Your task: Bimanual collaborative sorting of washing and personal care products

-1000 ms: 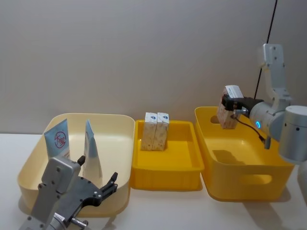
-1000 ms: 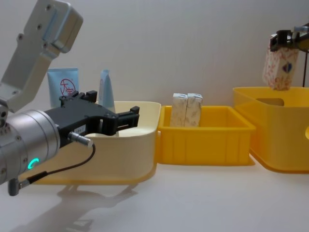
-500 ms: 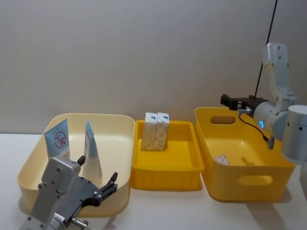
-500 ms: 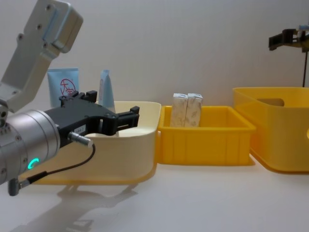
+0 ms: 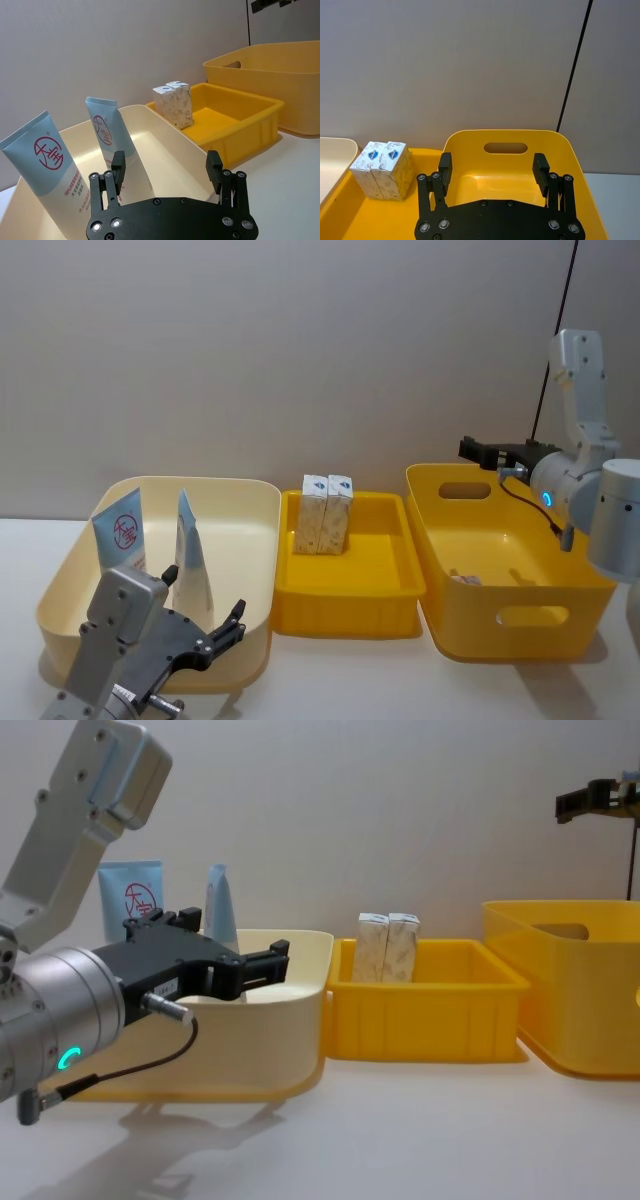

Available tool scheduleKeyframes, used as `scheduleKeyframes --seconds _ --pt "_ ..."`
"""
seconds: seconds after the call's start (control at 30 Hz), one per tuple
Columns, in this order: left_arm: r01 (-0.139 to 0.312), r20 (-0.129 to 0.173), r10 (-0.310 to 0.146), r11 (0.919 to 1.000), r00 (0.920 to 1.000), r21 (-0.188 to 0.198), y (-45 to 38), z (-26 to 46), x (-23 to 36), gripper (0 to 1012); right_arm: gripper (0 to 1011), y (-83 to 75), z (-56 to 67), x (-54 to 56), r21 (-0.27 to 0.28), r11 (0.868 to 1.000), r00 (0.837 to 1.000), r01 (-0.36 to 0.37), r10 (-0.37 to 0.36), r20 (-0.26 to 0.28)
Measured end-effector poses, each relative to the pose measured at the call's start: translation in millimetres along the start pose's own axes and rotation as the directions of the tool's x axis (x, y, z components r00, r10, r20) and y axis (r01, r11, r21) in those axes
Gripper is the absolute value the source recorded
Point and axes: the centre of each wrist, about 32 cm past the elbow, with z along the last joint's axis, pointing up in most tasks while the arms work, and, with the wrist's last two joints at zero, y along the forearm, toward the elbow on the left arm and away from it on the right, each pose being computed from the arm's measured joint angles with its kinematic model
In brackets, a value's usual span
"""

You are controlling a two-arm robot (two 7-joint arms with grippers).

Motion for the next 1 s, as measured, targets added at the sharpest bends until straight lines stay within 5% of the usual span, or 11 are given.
scheduleKeyframes --seconds 0.43,1.0 --pt "0.011 -0.018 -0.01 0.9995 0.9998 0.03 -9.4 -1.7 3.0 1003 1001 -0.4 0.0 0.3 0.0 1.0 1.0 0.003 -0.003 0.0" --pt "0.015 -0.06 -0.011 0.9981 0.9981 0.061 -27.9 -9.1 16.3 1003 1001 -0.5 0.1 0.3 -0.001 1.0 1.0 0.004 -0.004 0.0"
